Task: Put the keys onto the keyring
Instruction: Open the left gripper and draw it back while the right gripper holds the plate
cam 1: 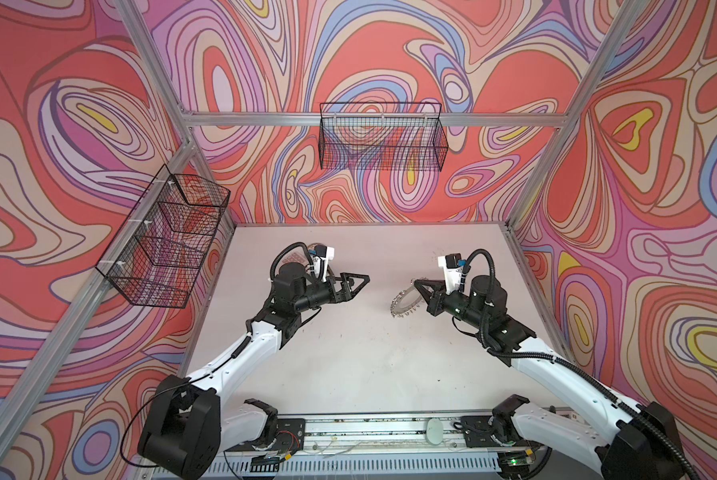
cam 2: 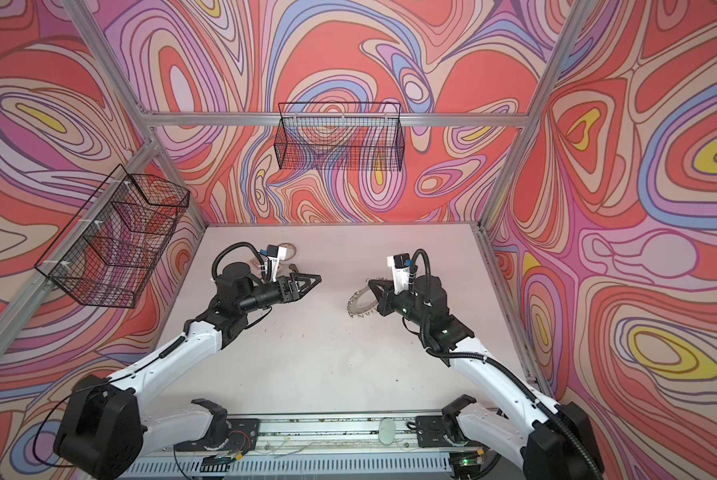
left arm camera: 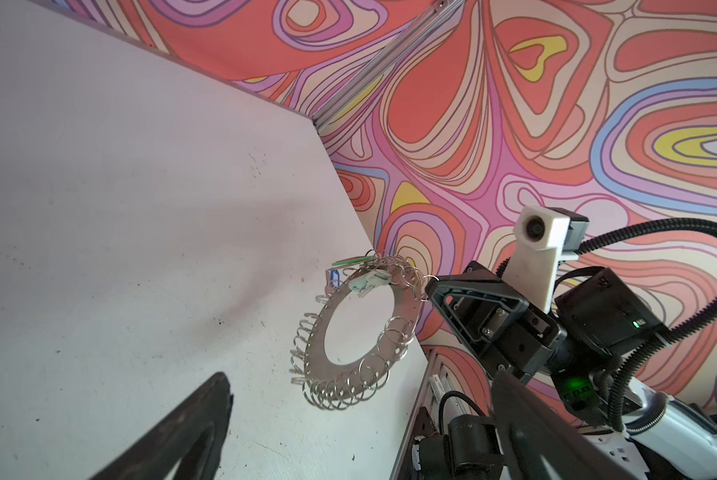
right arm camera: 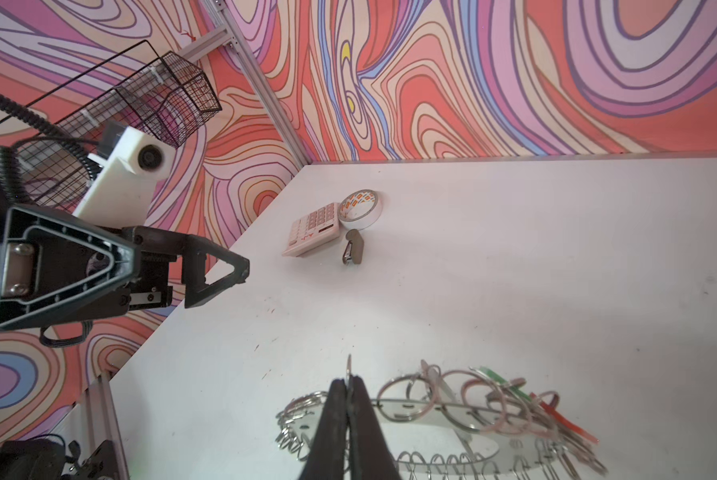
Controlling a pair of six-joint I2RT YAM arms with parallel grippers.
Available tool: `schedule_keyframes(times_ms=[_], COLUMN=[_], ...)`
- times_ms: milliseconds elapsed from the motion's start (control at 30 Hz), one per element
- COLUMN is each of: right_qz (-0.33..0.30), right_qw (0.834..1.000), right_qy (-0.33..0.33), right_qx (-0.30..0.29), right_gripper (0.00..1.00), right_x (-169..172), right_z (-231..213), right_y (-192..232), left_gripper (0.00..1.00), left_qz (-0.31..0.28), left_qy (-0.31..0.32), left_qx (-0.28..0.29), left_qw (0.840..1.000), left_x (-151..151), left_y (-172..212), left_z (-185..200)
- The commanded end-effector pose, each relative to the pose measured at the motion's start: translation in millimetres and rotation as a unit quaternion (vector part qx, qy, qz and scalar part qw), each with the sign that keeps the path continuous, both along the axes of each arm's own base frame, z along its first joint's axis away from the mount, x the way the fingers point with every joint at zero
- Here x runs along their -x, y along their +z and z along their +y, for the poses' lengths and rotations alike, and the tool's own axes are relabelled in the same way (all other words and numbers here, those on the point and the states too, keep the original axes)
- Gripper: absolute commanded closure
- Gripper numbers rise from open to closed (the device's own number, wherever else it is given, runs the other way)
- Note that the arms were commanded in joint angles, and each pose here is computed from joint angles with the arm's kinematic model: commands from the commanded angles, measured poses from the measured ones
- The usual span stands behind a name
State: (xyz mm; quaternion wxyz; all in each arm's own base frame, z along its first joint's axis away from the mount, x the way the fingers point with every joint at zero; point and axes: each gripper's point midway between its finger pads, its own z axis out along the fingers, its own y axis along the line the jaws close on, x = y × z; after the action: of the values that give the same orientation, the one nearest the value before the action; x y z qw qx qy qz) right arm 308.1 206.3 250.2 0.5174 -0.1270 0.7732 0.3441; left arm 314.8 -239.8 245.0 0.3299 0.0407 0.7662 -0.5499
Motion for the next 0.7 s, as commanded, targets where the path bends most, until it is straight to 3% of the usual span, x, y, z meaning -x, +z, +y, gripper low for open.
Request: schedule_keyframes(times_ms=[0, 133, 267, 367, 467, 667], right_qz=[-0.050, -0.054, -0.057, -0.058, -0.044, 0.006], right_qw=[0.998, 0.996, 0.994, 0.990, 0.986, 0.967], right_qy=[-0.034, -0.064, -0.089, -0.122, -0.156, -0.249], right_qx=[0.001, 0.015, 0.022, 0.029, 0.035, 0.046], right_gripper=[1.00, 1.00, 1.00, 1.00, 1.00, 1.00], right_x=[-9, -16, -21, -26, -34, -51], right_z=[-9, -18, -26, -38, -57, -117], right_y=[33, 33, 35, 37, 33, 13], left_gripper=[0.00, 0.00, 0.00, 0.00, 0.00, 0.00], left_qz=[0.028, 0.050, 0.076, 0.090, 0.040, 0.051], left_qy=[-0.018, -0.012, 0.034, 0.071, 0.067, 0.051], left_qx=[0.027, 0.029, 0.040, 0.092, 0.155, 0.128], left_qw=[0.999, 0.998, 0.996, 0.989, 0.985, 0.989], left_x=[1, -3, -15, -25, -27, -25], left_y=[9, 4, -2, -4, 11, -3], left_z=[-5, -4, 13, 35, 47, 42])
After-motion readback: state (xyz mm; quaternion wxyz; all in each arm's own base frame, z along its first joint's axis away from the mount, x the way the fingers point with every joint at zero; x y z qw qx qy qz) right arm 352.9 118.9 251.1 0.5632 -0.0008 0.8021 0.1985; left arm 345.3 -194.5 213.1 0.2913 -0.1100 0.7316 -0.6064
